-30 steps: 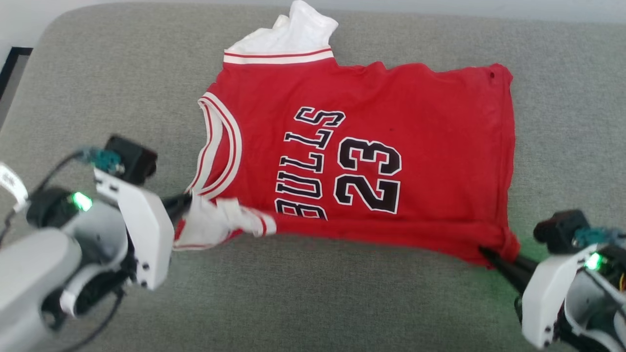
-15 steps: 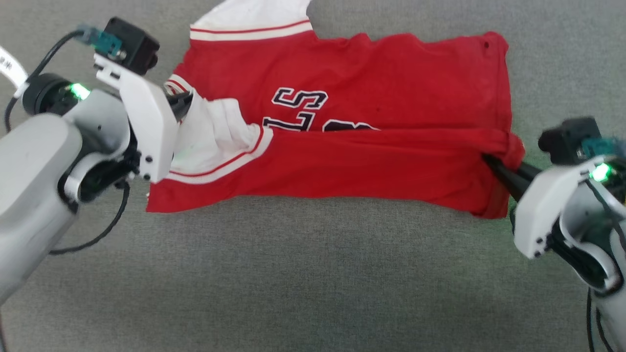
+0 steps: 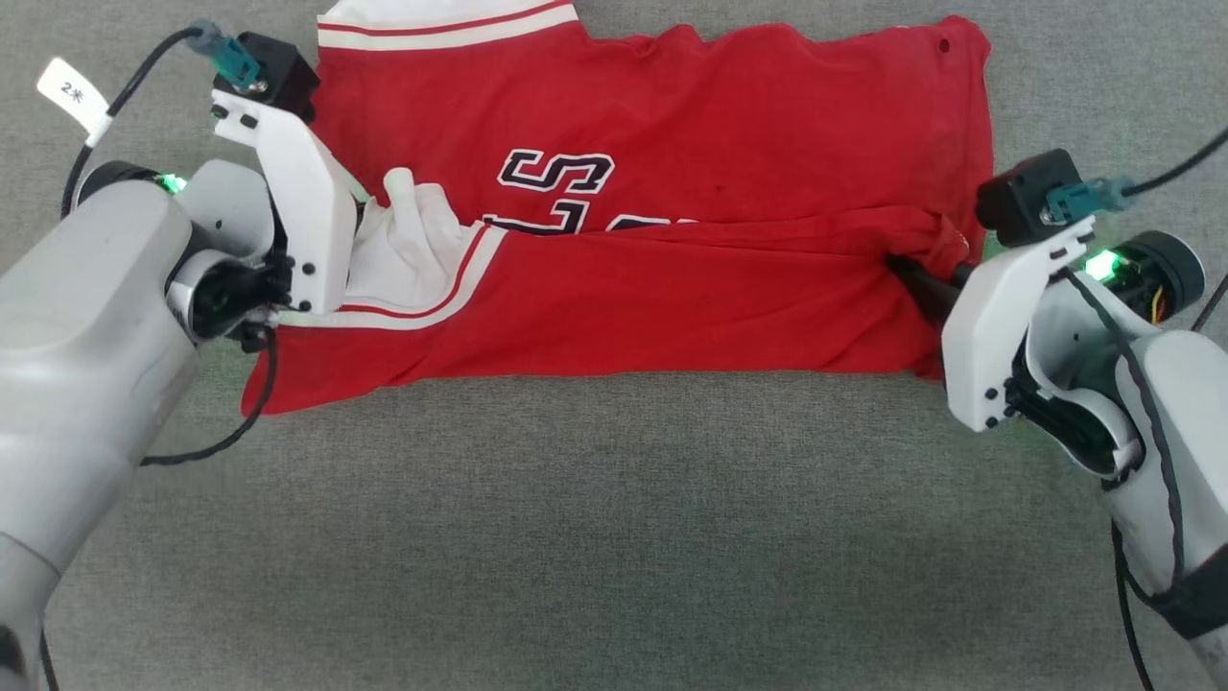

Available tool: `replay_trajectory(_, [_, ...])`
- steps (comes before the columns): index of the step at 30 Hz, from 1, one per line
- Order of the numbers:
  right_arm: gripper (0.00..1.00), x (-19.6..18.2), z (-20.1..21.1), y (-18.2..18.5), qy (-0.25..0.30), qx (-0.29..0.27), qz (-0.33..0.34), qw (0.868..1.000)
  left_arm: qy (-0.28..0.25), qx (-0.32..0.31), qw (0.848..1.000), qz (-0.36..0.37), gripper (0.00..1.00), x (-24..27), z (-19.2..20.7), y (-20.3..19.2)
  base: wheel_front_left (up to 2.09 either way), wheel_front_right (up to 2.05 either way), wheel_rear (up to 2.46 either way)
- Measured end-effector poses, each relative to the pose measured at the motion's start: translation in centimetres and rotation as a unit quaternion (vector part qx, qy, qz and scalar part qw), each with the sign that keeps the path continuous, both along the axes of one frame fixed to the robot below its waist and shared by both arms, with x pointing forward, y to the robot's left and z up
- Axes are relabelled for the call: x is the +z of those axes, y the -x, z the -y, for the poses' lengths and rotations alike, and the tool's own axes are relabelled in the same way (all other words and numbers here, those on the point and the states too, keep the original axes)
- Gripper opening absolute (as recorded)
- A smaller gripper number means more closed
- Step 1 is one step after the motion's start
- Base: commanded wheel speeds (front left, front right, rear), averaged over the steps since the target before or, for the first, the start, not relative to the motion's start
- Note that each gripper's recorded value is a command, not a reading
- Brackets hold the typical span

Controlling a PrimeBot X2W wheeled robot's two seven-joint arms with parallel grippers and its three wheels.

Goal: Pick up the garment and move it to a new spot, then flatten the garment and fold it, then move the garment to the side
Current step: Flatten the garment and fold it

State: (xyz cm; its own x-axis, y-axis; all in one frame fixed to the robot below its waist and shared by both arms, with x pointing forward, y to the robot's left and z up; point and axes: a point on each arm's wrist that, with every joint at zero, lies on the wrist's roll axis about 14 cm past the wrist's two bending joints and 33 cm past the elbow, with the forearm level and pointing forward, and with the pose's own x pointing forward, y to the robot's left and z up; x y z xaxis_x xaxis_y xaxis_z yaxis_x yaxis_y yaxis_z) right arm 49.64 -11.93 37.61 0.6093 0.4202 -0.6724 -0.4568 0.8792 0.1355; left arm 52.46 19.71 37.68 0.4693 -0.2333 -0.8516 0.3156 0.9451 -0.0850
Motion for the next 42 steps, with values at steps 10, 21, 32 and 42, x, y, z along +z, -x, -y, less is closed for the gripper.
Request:
replay_trajectory(10, [1.0,2.5,0.4,-0.7,-0.009,-0.004,0.04,0.999,-0.03,0.039,0.998,0.029,1.0,3.8,-3.8,-0.7,0.0,0.0,0.0])
replay_trajectory(21, [1.0,8.9,1.9,-1.4,-0.062,-0.07,0.193,0.977,-0.041,0.04,0.998,0.011,1.0,5.9,-4.4,3.4,0.0,0.0,0.0])
replay_trajectory(32, [1.0,11.1,4.4,0.7,-0.077,-0.15,0.27,0.948,-0.026,0.041,0.997,-0.055,1.0,3.2,-2.3,8.8,0.0,0.0,0.0])
replay_trajectory(42, [1.0,8.0,4.8,3.4,-0.075,-0.177,0.197,0.961,-0.013,0.103,0.991,-0.086,1.0,-0.3,-3.4,8.3,0.0,0.0,0.0])
